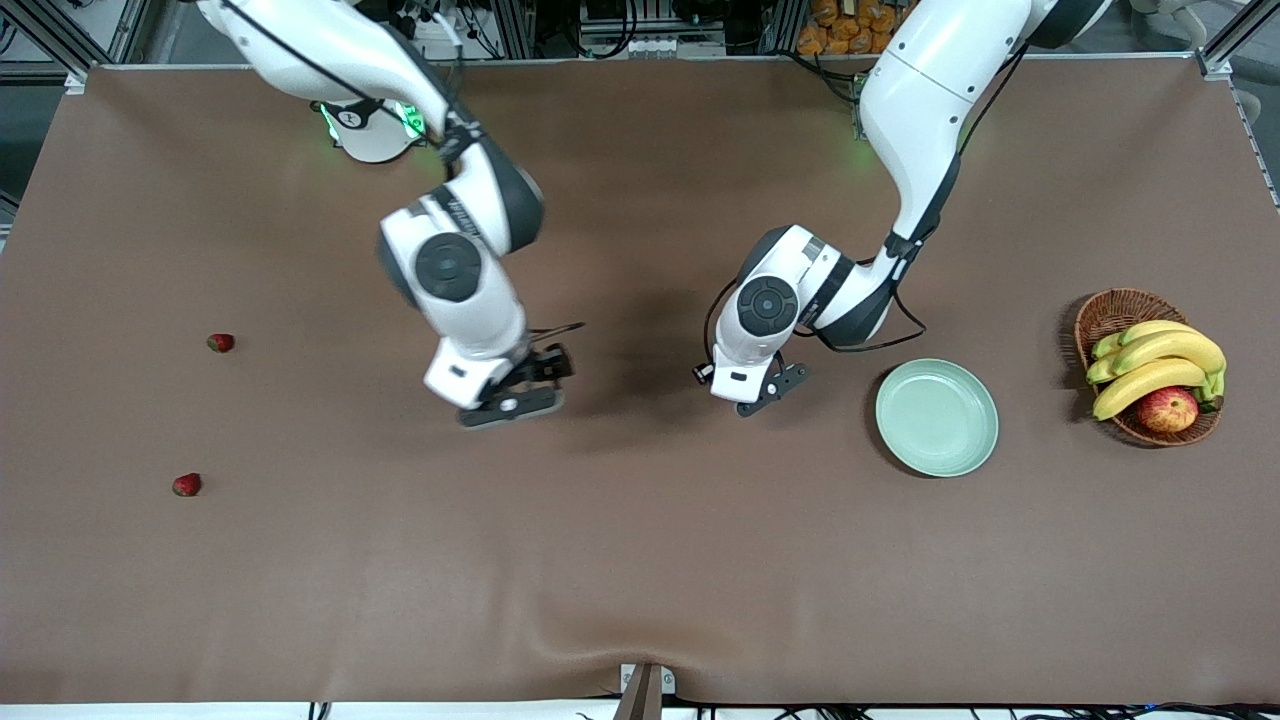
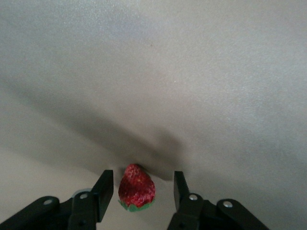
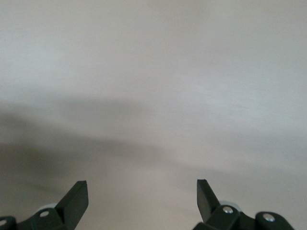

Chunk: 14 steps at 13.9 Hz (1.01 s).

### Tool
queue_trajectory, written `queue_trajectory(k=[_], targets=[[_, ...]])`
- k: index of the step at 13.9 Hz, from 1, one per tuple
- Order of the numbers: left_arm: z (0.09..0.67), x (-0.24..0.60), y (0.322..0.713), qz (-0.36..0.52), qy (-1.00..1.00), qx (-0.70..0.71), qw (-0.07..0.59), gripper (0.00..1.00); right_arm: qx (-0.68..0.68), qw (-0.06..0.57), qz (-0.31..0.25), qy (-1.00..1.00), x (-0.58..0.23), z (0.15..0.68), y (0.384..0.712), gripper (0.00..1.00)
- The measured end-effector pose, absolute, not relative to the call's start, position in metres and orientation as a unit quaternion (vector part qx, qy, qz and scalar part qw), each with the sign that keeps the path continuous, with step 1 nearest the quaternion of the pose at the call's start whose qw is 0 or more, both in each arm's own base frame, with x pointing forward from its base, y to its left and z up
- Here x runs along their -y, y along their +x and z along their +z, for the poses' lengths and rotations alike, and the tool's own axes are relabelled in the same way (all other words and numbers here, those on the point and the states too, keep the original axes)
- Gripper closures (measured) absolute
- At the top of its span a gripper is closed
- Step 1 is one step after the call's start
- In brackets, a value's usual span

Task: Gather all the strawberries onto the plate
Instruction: 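Release the strawberry onto the plate while the right gripper reaches another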

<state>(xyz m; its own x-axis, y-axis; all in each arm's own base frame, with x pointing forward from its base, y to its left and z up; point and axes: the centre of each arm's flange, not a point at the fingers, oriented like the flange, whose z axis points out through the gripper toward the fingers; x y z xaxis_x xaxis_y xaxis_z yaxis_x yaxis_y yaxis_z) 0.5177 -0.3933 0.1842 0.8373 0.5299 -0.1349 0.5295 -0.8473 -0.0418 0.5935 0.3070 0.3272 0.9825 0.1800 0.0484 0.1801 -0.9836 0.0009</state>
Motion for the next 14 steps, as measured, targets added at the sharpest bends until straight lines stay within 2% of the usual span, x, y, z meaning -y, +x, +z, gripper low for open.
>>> queue_trajectory(k=[2, 3, 6, 8, 14], targets=[[0.183, 0.393, 0.518, 0.072, -0.958, 0.277, 0.002, 0.68, 0.040, -0.006, -0.010, -0.999, -0.242, 0.325, 0.613, 0.00], [0.183, 0.393, 0.518, 0.071, -0.958, 0.277, 0.002, 0.70, 0.013, -0.008, -0.005, -1.000, -0.207, 0.323, 0.624, 0.00], [0.187, 0.391, 0.524, 0.067, -0.958, 0.280, -0.001, 0.70, -0.054, -0.011, 0.004, -0.998, -0.110, 0.318, 0.644, 0.00], [0.203, 0.377, 0.542, 0.052, -0.956, 0.288, -0.006, 0.70, -0.080, -0.011, 0.007, -0.997, -0.059, 0.315, 0.650, 0.00], [0.287, 0.220, 0.618, 0.040, -0.974, 0.223, 0.019, 0.70, -0.125, -0.014, 0.004, -0.992, 0.064, 0.291, 0.668, 0.00]])
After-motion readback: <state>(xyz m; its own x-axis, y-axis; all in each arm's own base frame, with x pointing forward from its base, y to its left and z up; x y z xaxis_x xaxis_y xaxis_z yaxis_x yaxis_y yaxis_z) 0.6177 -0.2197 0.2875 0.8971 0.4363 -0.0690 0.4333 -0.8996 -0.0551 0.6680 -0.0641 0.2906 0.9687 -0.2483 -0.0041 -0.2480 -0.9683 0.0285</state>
